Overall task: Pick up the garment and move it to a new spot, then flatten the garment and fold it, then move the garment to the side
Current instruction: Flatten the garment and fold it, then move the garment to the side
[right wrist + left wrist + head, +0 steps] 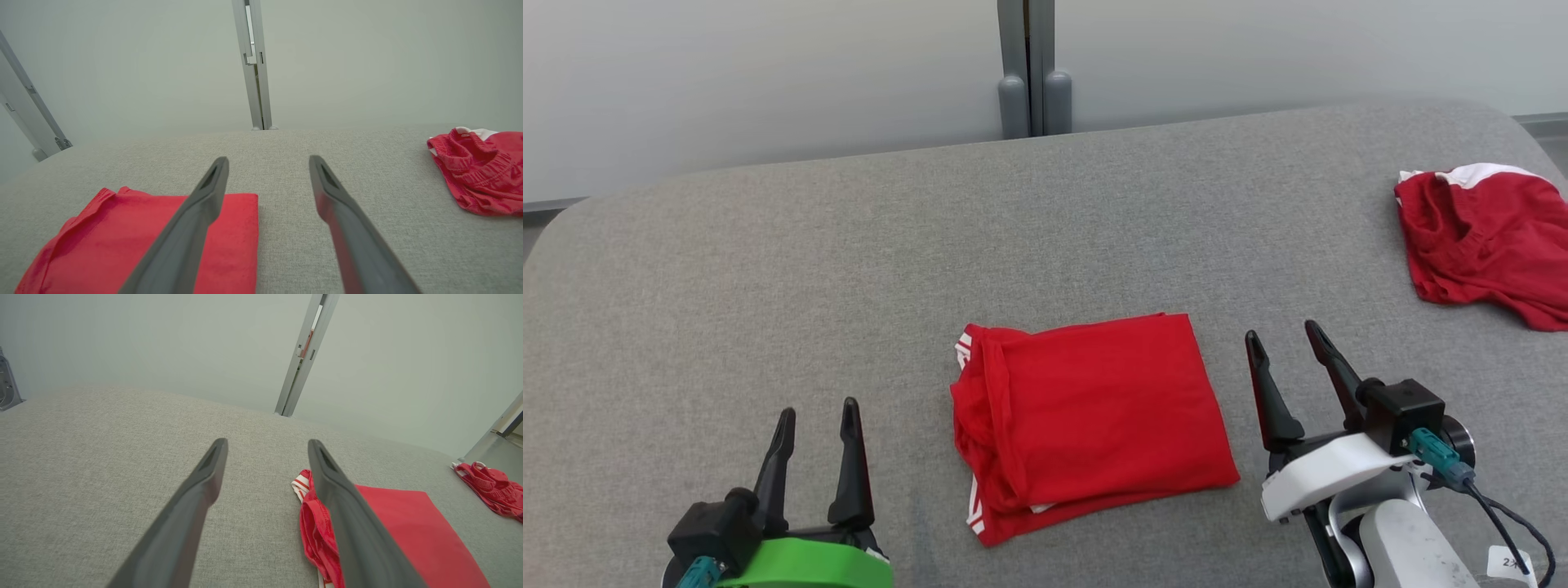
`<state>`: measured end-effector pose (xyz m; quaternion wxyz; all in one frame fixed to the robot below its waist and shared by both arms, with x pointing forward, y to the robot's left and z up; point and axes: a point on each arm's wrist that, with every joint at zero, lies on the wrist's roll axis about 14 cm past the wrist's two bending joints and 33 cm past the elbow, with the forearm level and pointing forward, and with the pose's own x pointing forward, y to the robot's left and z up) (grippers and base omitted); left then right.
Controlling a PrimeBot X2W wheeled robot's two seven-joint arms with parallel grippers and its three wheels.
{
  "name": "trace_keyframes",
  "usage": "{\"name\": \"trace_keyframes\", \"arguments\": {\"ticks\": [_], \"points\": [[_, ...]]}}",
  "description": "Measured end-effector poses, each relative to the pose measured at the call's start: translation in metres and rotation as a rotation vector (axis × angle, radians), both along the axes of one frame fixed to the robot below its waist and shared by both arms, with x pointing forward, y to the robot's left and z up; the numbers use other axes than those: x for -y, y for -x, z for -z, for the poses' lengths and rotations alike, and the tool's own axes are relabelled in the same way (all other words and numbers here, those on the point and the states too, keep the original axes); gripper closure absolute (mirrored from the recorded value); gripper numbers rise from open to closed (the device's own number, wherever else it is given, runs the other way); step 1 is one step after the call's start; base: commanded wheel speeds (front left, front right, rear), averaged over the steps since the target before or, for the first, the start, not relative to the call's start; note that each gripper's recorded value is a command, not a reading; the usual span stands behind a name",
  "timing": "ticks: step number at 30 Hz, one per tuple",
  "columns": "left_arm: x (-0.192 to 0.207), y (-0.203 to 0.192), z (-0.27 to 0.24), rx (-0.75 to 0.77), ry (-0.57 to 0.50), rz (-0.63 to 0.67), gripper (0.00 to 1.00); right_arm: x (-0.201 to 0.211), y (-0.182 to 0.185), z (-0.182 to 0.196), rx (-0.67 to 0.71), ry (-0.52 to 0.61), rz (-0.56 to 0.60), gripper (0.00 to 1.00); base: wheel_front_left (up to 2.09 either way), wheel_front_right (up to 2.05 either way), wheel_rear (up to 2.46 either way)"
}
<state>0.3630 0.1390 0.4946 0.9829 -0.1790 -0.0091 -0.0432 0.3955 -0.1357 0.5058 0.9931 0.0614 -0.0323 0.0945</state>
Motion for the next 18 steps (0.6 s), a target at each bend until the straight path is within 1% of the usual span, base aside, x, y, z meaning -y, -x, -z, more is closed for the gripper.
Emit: {"name": "trace_keyframes", "arguments": {"ticks": [10, 18], "points": [[-0.0059, 0.0025, -0.0015, 0.015, -0.01, -0.013, 0.0, -0.0018, 0.0044, 0.004, -0.011, -0.001, -0.005, 0.0, 0.0, 0.0, 0.0], [-0.0098, 0.002, -0.0001, 0.014, -0.019, -0.025, 0.0, -0.0056, -0.0032, 0.0049, -0.032, 0.036, -0.021, 0.0, 0.0, 0.0, 0.0]]}}
